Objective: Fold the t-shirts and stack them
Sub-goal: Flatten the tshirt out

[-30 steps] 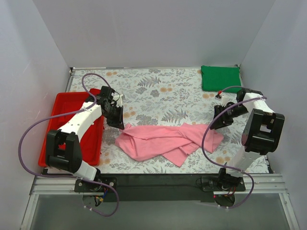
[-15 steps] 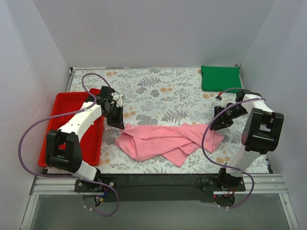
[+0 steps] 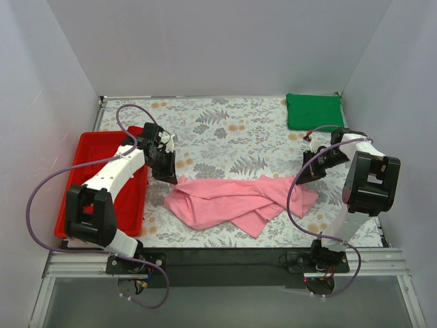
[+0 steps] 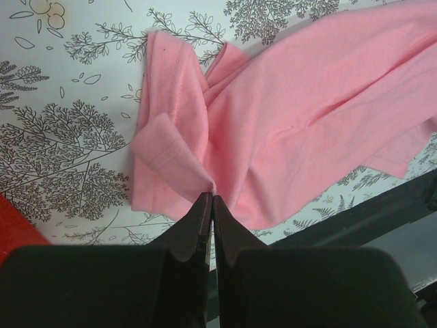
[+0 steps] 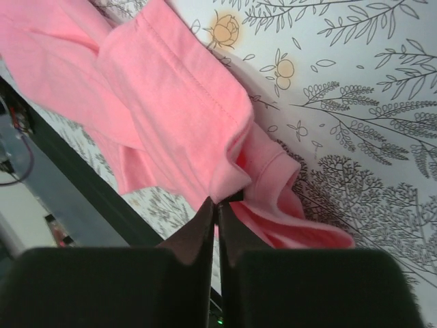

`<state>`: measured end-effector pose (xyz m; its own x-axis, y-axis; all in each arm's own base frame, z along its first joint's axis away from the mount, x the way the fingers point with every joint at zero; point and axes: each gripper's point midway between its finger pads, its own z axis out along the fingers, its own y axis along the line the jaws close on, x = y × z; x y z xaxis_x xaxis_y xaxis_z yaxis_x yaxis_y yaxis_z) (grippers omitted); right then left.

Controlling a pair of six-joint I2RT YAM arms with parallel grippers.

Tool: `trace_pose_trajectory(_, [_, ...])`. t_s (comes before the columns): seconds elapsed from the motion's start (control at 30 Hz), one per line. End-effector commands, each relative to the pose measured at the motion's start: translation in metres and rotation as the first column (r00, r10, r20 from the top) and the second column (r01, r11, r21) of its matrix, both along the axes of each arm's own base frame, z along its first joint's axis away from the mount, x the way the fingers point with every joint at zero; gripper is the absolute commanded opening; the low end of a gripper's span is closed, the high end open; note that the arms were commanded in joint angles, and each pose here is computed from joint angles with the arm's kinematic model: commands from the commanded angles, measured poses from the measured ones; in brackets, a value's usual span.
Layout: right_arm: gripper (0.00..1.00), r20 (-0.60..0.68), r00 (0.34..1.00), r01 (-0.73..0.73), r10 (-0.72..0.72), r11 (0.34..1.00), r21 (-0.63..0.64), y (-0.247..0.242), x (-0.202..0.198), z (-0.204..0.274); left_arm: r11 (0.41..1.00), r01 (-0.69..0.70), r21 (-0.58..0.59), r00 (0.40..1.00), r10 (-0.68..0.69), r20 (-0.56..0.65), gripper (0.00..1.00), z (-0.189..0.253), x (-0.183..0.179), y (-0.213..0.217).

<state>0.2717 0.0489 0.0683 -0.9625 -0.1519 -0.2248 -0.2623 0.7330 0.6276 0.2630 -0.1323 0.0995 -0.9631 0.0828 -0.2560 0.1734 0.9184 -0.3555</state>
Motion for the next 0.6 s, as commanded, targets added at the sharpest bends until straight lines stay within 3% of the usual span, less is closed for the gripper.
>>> trace_pose_trajectory(0.0, [0.02,0.042,0.999,0.002,-0.003,1.0,0.028,0.004,0.014,0.012,0.999,0.001,-0.049,0.998,0.002,0.056,0.0,0.021,0.006,-0.007])
trace_pose_trajectory(0.2, [0.01,0.198,0.979,-0.032,0.04,0.998,-0.047,-0.012,0.018,0.042,0.995,-0.007,-0.103,0.998,0.013,0.054,0.0,0.034,0.009,-0.034])
trace_pose_trajectory(0.3, [0.01,0.273,0.959,-0.046,0.072,0.994,-0.1,-0.031,0.02,0.056,0.975,0.182,-0.129,0.983,-0.183,0.01,0.0,0.02,-0.034,-0.081])
trace_pose_trajectory(0.43, [0.01,0.295,0.949,-0.07,0.112,0.986,-0.15,-0.049,0.014,0.061,0.874,0.454,-0.174,0.884,-0.467,-0.04,0.0,-0.002,-0.088,-0.105])
trace_pose_trajectory(0.5, [0.01,0.3,0.944,-0.093,0.139,0.982,-0.162,-0.052,0.012,0.06,0.854,0.502,-0.135,0.858,-0.512,-0.044,0.08,-0.009,-0.095,-0.103])
trace_pose_trajectory(0.57, [0.01,0.297,0.943,-0.104,0.149,0.981,-0.163,-0.052,0.01,0.061,0.845,0.521,-0.119,0.851,-0.525,0.001,0.24,-0.001,-0.09,-0.102])
